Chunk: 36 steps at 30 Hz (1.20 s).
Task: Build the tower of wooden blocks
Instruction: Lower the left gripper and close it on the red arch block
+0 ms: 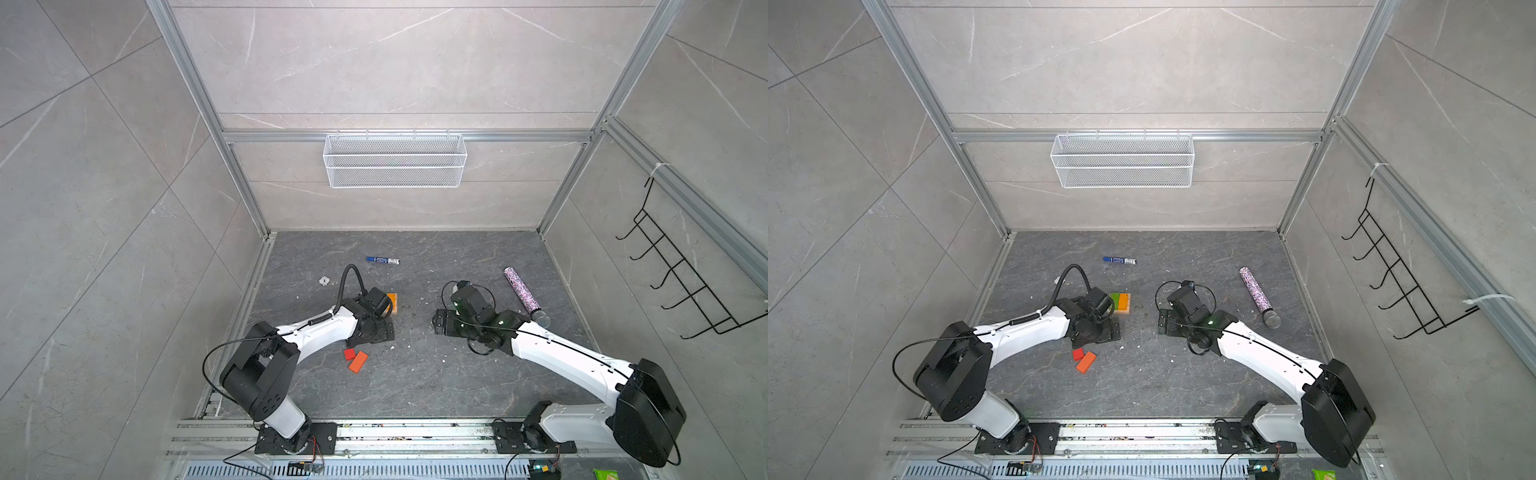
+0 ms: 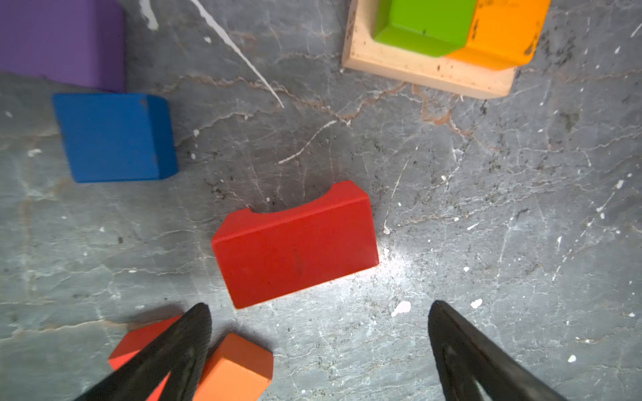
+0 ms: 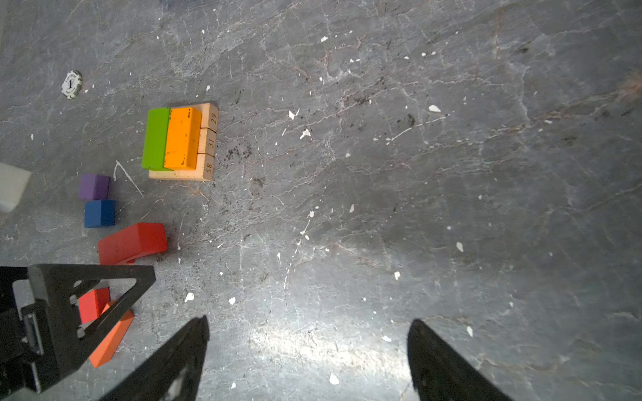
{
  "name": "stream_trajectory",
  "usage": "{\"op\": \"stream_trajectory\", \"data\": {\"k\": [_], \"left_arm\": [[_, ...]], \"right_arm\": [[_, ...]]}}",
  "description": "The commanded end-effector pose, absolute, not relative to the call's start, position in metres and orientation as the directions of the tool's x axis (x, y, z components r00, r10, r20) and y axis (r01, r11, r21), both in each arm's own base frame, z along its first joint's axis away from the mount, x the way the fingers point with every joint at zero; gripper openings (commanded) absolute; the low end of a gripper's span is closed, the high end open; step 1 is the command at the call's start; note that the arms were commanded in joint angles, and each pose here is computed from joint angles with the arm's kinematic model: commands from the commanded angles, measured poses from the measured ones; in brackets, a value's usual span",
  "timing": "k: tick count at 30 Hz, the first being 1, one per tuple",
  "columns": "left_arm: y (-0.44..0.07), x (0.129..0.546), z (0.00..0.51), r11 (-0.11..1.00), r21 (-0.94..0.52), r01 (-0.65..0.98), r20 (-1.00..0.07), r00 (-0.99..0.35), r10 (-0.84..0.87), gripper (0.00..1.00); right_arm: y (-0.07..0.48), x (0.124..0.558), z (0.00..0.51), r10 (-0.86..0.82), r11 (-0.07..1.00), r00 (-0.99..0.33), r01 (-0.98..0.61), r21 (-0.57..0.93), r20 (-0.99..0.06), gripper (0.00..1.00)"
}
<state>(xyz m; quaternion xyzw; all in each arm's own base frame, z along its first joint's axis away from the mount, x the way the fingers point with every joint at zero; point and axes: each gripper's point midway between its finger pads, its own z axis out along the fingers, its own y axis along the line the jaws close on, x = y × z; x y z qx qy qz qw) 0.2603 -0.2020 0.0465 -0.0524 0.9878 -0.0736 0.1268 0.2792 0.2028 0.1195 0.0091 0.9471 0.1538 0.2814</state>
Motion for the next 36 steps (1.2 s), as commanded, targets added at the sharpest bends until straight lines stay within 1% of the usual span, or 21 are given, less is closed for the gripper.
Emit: {"op": "stream_trajectory", "data": {"k": [1, 10, 19, 24, 28, 32, 36], "left_arm": [[-0.199, 0.268, 0.05, 0.983, -0.127, -0.13, -0.248, -0.956, -0.158, 1.0], [-0.195, 0.279, 0.033, 0.969, -0.068, -0.237, -0.248, -0.937, -0.247, 0.99], [-0.196, 0.285, 0.022, 0.965, -0.039, -0.26, -0.243, -0.934, -0.262, 0.97], [-0.195, 0.286, 0.019, 0.967, -0.016, -0.255, -0.243, -0.937, -0.251, 0.93], [-0.191, 0.289, 0.021, 0.971, 0.012, -0.239, -0.249, -0.941, -0.228, 0.91], [-0.191, 0.29, 0.021, 0.972, 0.001, -0.237, -0.246, -0.942, -0.229, 0.84], [-0.19, 0.291, 0.02, 0.972, -0.009, -0.236, -0.245, -0.942, -0.231, 0.81]], "right_arm": [[0.201, 0.277, 0.116, 0.12, 0.95, -0.846, -0.055, 0.308, -0.52, 0.88], [0.195, 0.273, 0.115, 0.112, 0.954, -0.846, -0.056, 0.295, -0.522, 0.88], [0.192, 0.269, 0.11, 0.106, 0.955, -0.85, -0.057, 0.29, -0.515, 0.88], [0.191, 0.269, 0.109, 0.106, 0.955, -0.851, -0.056, 0.29, -0.514, 0.88], [0.192, 0.269, 0.109, 0.104, 0.955, -0.851, -0.06, 0.292, -0.515, 0.88], [0.191, 0.27, 0.11, 0.107, 0.954, -0.85, -0.058, 0.293, -0.516, 0.88], [0.191, 0.269, 0.11, 0.104, 0.954, -0.85, -0.06, 0.293, -0.516, 0.88]]}}
